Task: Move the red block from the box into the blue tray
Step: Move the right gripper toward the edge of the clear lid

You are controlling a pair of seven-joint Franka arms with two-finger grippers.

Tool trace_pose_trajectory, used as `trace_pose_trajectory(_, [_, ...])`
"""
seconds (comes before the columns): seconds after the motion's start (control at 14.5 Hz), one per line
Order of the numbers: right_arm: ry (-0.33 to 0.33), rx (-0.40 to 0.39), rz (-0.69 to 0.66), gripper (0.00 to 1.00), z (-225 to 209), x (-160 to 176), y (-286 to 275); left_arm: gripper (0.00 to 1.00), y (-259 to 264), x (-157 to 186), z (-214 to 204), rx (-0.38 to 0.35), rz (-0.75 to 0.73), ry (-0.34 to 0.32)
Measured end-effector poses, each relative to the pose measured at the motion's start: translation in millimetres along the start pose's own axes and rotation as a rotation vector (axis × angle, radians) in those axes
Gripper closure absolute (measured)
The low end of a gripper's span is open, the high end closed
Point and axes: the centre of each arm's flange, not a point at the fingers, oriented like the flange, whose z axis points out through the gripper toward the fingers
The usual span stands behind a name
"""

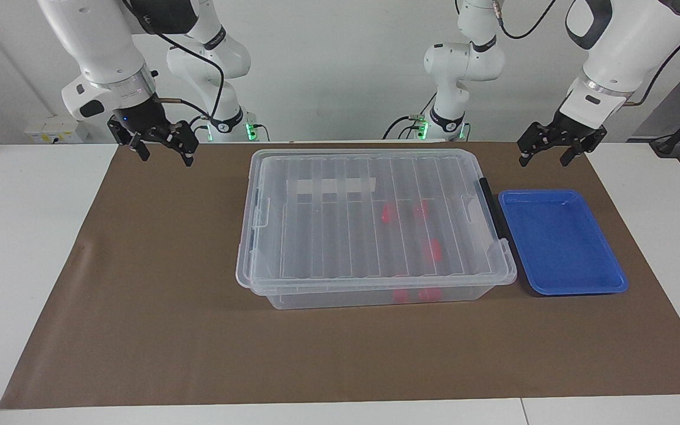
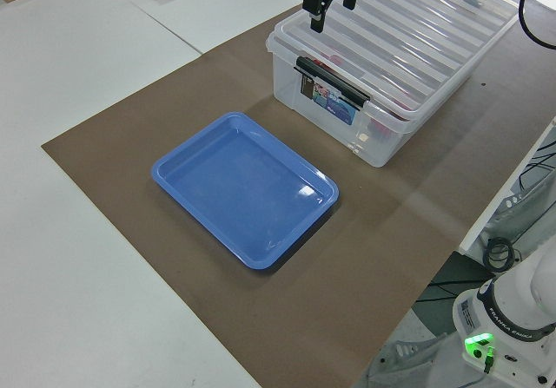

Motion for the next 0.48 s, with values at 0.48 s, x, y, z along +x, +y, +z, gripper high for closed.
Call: trace_pose_trajectory(0.48, [0.0, 0.0, 0.004, 0.0, -0.2, 0.3, 2.4, 0.0, 0.0, 0.0, 0.0, 0.0, 0.0, 0.0])
